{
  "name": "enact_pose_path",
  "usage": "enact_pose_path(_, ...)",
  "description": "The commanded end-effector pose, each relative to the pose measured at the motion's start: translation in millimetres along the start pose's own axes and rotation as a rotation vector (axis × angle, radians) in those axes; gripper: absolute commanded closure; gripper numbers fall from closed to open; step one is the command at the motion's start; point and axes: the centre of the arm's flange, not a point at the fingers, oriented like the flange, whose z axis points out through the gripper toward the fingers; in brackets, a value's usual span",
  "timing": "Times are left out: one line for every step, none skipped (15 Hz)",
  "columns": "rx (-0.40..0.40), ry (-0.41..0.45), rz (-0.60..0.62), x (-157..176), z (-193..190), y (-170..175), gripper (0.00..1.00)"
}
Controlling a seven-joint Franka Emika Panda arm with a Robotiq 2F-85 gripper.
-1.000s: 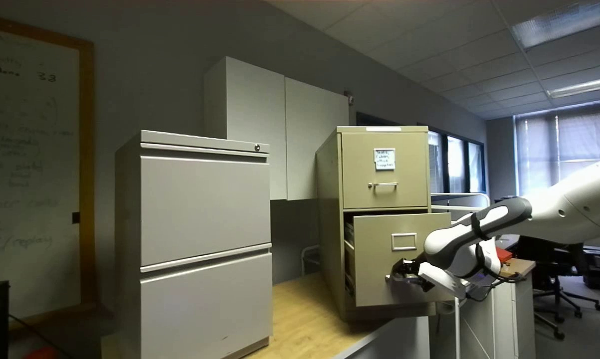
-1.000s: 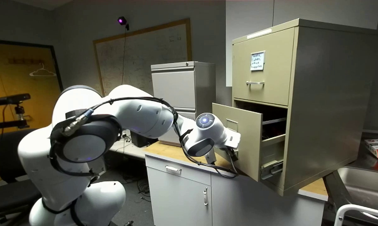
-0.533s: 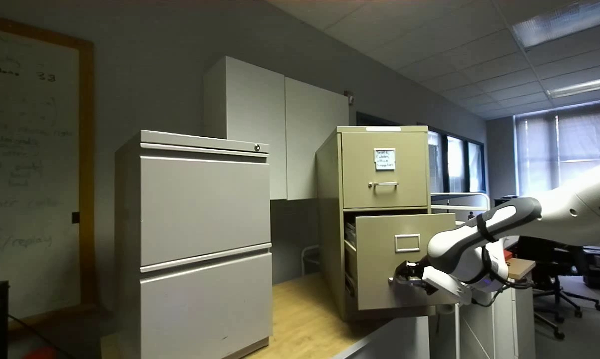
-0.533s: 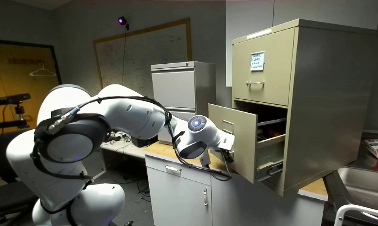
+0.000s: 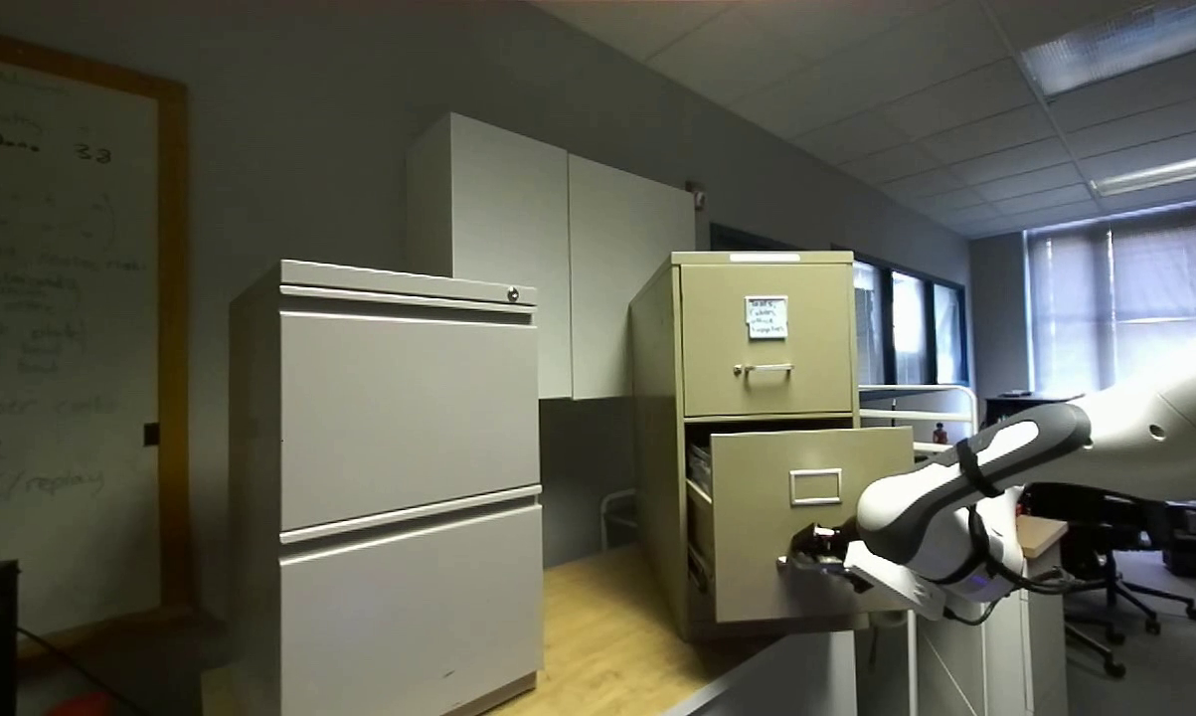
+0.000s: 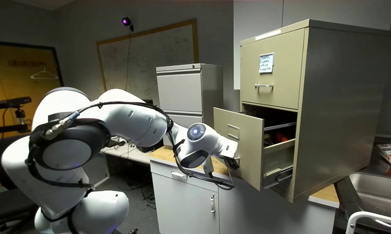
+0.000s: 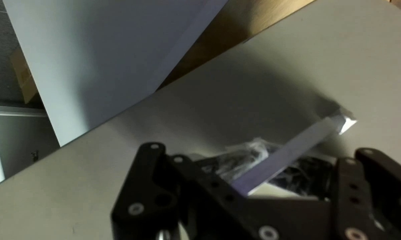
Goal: Open the bottom drawer of the file cabinet on the right
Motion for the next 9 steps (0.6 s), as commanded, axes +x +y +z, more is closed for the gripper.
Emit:
enact_pose_path(-0.037,-0.134,-0.052,-70,-8,-30,1.00)
enact_pose_path(-0.052,-0.125,-0.068,-71,-16,-34,1.00)
enact_pose_path(-0.073,-0.112,-0.085,-71,-25,-38,1.00)
enact_pose_path(-0.094,-0.108,-0.082,-69,-35,-44,1.00)
enact_pose_path(-0.120,-0.097,-0.086,-64,-45,-52,1.00)
enact_pose_path(-0.132,-0.090,-0.096,-61,-52,-56,1.00)
enact_pose_path(-0.149,-0.079,-0.108,-60,-56,-61,1.00)
enact_pose_path(-0.163,-0.083,-0.104,-63,-56,-64,1.00)
enact_pose_path(-0.166,-0.083,-0.104,-70,-55,-65,1.00)
